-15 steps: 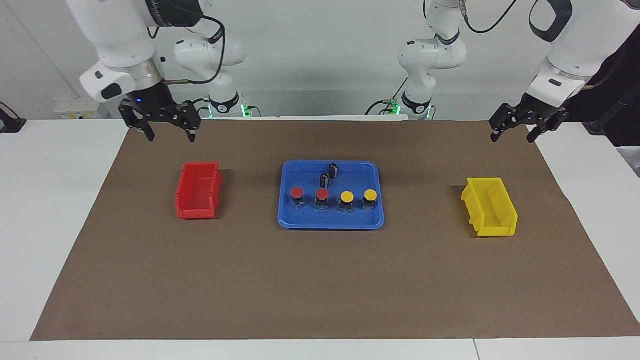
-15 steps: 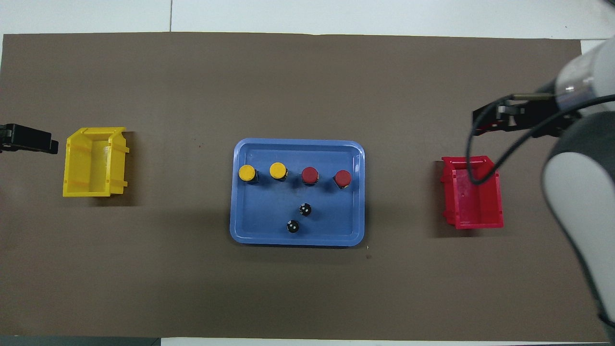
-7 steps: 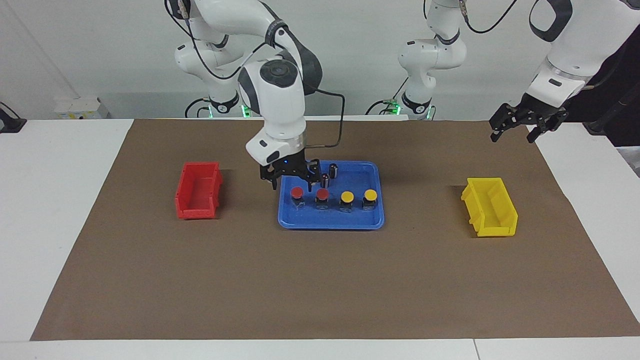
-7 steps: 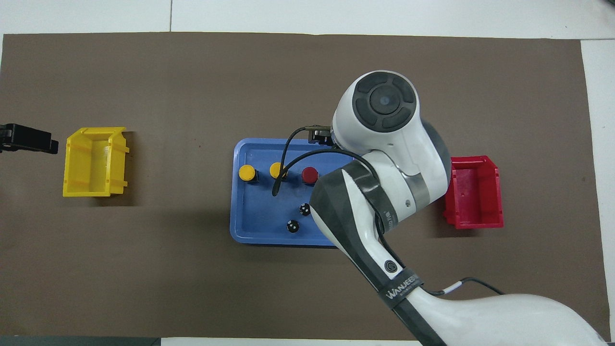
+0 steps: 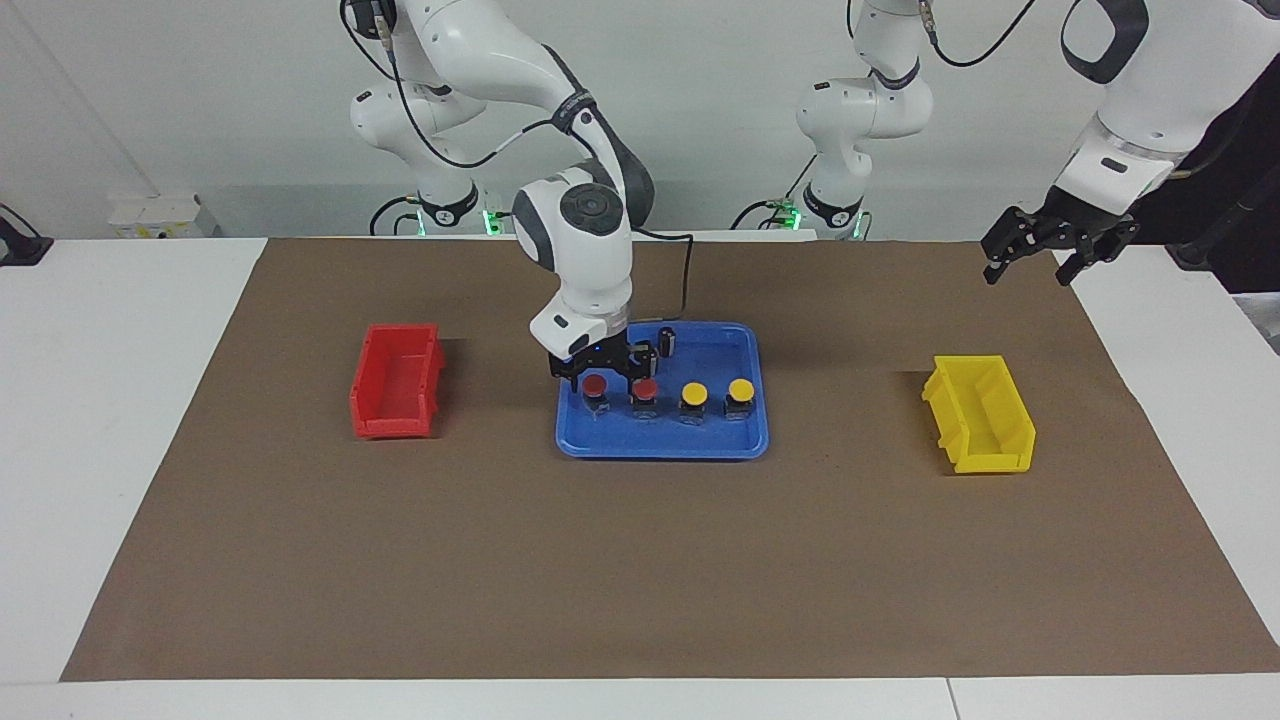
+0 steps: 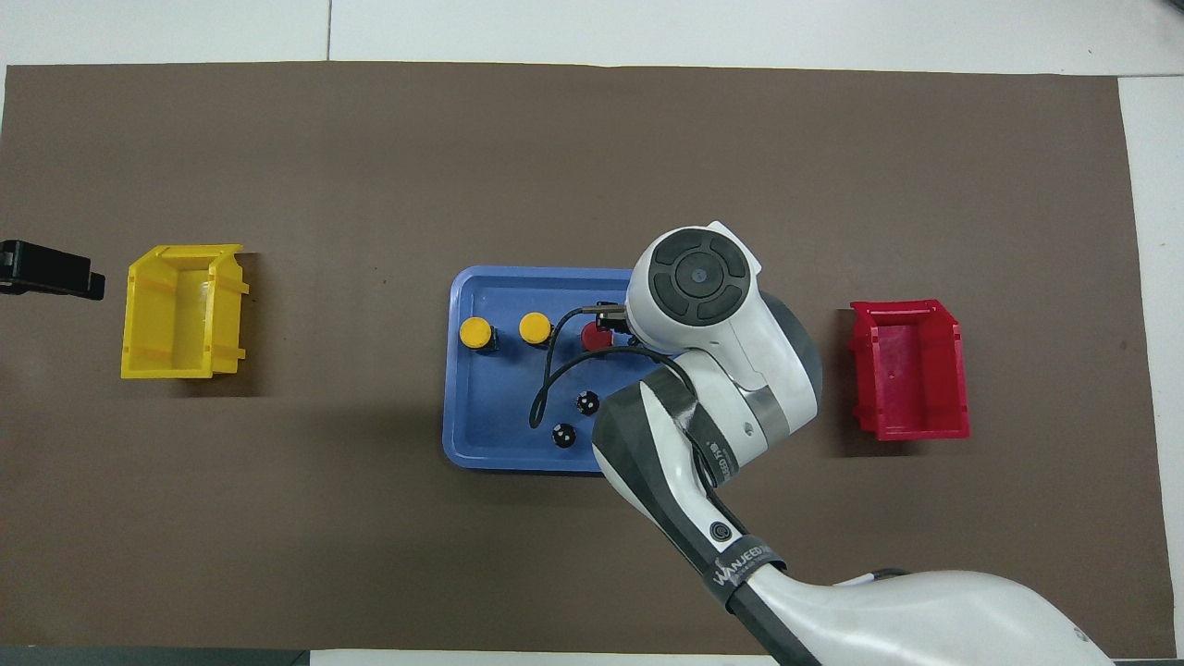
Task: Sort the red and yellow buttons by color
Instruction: 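Carry the red button to the red bin while the left gripper grasps yellow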
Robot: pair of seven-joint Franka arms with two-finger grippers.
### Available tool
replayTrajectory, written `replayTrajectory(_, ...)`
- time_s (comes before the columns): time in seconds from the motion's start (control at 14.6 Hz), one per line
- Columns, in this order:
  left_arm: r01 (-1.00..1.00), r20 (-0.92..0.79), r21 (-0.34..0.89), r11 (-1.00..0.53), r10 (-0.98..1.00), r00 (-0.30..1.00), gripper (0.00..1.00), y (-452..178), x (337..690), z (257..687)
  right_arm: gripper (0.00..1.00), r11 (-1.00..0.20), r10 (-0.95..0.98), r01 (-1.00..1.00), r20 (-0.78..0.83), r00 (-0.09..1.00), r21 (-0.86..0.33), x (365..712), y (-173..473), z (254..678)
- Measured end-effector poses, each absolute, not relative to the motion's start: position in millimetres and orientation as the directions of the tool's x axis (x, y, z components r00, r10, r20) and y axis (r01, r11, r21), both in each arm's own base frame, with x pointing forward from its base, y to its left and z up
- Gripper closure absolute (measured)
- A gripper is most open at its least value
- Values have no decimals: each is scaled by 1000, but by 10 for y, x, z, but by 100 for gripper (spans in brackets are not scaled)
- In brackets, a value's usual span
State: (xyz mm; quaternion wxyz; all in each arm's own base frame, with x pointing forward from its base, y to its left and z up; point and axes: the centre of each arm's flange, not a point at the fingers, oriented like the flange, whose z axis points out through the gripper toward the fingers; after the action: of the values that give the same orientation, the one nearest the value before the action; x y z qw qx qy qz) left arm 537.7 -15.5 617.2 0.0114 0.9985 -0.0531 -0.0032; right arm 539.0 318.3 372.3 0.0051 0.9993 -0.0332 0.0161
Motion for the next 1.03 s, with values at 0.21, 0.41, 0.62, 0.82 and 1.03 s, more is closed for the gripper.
replayTrajectory(0.21, -109, -18, 24, -994, -109, 994, 0, -170, 5359, 6146, 25, -998, -67, -68, 35, 997, 6, 5298, 3115, 3626)
replayTrajectory(0.41, -100, -24, 24, -995, -101, 995, 0, -185, 5337, 6120, 35, -998, -67, -67, 33, 997, 6, 5231, 3073, 3534)
replayTrajectory(0.62, -55, 2, 22, -998, -55, 998, 4, -316, 5356, 6079, 53, -998, -67, -67, 46, 997, -3, 5224, 3068, 3533)
replayTrajectory(0.82, -45, 39, 24, -999, -44, 998, 10, -651, 5372, 5926, 59, -998, -67, -67, 56, 996, -9, 5235, 3073, 3548)
replayTrajectory(1.03, -3, 84, 45, -999, 0, 996, 20, -1498, 5307, 5577, 59, -997, -82, -82, 45, 996, 1, 5360, 3032, 3817)
